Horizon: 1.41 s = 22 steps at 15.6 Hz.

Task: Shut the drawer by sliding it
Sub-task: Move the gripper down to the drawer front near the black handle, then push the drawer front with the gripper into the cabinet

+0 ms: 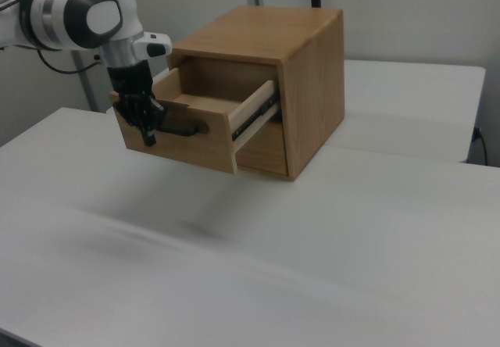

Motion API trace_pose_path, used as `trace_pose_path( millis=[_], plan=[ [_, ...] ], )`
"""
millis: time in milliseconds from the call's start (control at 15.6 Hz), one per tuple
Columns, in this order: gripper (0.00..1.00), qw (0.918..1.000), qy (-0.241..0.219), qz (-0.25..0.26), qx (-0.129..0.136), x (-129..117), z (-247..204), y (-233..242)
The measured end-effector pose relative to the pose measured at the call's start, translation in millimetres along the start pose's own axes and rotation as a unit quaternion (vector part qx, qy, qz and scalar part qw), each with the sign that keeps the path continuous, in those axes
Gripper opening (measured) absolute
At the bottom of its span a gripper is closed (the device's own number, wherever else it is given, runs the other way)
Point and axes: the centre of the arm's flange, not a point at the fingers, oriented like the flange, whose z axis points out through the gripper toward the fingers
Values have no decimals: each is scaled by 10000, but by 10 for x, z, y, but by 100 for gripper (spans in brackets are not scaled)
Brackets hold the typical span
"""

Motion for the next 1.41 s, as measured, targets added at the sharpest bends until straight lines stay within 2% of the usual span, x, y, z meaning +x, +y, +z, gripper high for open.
trace_pose_path(
  millis=[257,707,900,1093,1414],
  plan=[
    [1,9984,441,347,73,184,54,-12],
    [1,9883,1336,705,229,681,79,45],
    [1,9786,1770,1000,314,920,50,172],
    [1,9648,2197,1377,446,1094,47,264],
    [1,9502,2519,1733,610,1244,133,262]
  ],
)
